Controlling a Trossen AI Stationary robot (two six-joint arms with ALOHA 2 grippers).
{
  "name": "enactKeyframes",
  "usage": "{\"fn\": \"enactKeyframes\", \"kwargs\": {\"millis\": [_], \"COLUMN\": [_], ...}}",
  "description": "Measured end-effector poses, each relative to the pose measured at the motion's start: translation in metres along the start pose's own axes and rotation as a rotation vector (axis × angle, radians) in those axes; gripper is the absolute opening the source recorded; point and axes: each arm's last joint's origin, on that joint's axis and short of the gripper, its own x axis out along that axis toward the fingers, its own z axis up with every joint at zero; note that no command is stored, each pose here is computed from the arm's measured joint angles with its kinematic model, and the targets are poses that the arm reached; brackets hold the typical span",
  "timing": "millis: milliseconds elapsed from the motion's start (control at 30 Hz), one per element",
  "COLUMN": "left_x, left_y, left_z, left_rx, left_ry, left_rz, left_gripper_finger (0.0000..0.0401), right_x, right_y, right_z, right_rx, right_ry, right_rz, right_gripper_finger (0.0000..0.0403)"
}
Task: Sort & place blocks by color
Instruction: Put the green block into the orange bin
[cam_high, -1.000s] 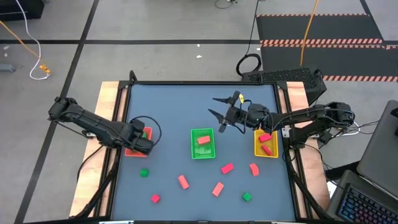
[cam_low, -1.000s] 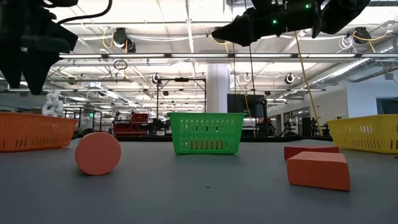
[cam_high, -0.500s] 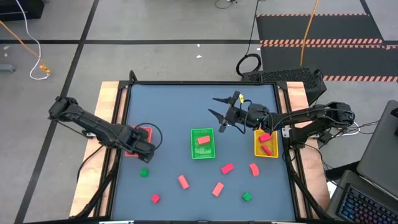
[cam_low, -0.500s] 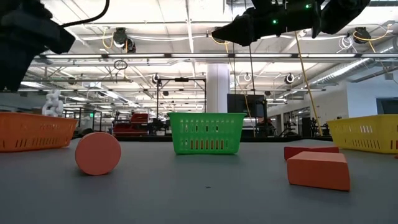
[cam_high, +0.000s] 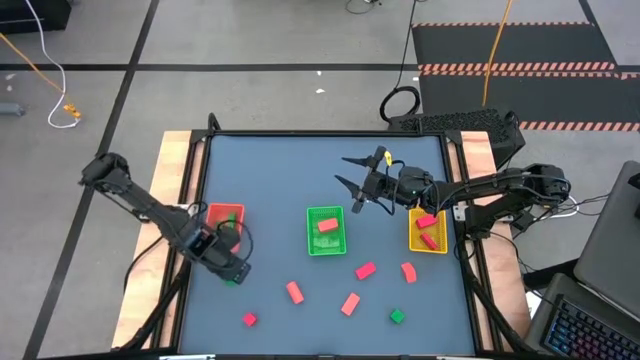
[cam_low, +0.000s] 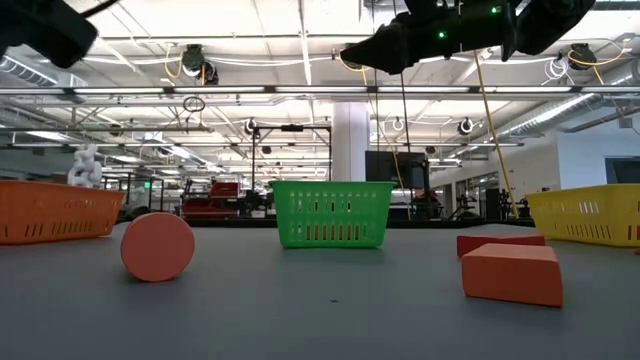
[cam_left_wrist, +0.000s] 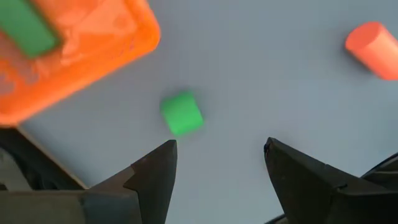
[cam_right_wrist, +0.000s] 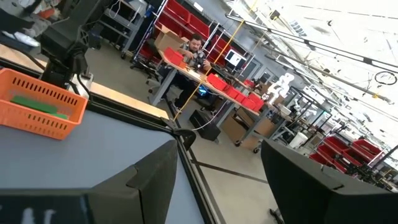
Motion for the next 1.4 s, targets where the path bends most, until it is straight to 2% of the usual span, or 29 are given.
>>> {"fn": "enactKeyframes", "kwargs": {"millis": [333, 533, 1100, 1233, 1400], "left_x": [0.002, 0.013, 0.043, 0.051, 0.058], "left_y": [0.007, 0.005, -0.004, -0.005, -0.008], "left_z": [-0.034, -0.043, -0.043, -0.043, -0.043], "left_rx": [-0.17, -0.224, -0.262, -0.239, -0.178], "left_ry": [0.025, 0.006, -0.053, -0.068, -0.091], "left_rz": [0.022, 0.072, 0.19, 0.228, 0.223], "left_gripper_finger": [0.0241, 0.0241, 0.0241, 0.0241, 0.0241], "right_x": [0.0, 0.0, 0.0, 0.0, 0.0], "right_y": [0.0, 0.0, 0.0, 0.0, 0.0], "right_z": [0.0, 0.0, 0.0, 0.0, 0.0], "right_rx": [0.0, 0.0, 0.0, 0.0, 0.0], "right_ry": [0.0, 0.0, 0.0, 0.0, 0.0], "right_rz": [0.0, 0.0, 0.0, 0.0, 0.0], "right_gripper_finger": [0.0227, 0.0226, 0.0226, 0.0226, 0.0226]}}
